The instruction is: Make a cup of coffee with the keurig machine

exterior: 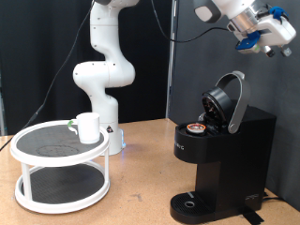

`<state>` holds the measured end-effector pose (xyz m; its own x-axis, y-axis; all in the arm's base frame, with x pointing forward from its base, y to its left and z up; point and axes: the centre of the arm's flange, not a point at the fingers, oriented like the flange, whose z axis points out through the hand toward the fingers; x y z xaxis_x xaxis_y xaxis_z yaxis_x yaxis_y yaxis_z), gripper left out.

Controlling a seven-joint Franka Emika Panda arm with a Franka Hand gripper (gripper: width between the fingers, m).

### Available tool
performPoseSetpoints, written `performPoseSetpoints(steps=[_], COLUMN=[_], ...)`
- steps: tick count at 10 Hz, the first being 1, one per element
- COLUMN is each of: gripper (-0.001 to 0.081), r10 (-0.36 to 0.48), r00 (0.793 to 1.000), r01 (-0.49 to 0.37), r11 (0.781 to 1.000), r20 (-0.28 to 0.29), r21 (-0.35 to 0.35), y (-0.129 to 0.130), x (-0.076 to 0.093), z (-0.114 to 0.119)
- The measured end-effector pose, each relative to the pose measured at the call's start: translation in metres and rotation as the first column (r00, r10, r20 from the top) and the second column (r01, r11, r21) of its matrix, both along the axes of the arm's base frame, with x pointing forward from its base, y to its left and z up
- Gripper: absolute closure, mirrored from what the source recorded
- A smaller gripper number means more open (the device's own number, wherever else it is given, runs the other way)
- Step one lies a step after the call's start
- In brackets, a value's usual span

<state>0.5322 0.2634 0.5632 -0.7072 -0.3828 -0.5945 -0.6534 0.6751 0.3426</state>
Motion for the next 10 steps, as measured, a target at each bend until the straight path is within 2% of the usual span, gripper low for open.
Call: performPoseSetpoints(steps=[1,3,4,5,6,10], gripper=[0.0370,0.0664,0.0664,0.0760,0.0795,0.0805], r10=[0.017,0.050,0.056,0.059,0.055,0.035], r00=[1.000,0.997,0.997,0.996,0.995,0.988], r01=[-0.017,-0.051,-0.058,-0.062,-0.058,-0.049], r11=[1.000,0.998,0.998,0.997,0.997,0.994], r20=[-0.016,-0.053,-0.062,-0.069,-0.084,-0.149], r21=[-0.014,-0.029,-0.035,-0.039,-0.043,-0.094], y=[0.000,-0.008,-0.017,-0.027,-0.037,-0.061], x=[-0.001,-0.003,-0.002,-0.002,-0.002,-0.003], z=[-0.003,-0.007,-0.007,-0.008,-0.011,-0.043])
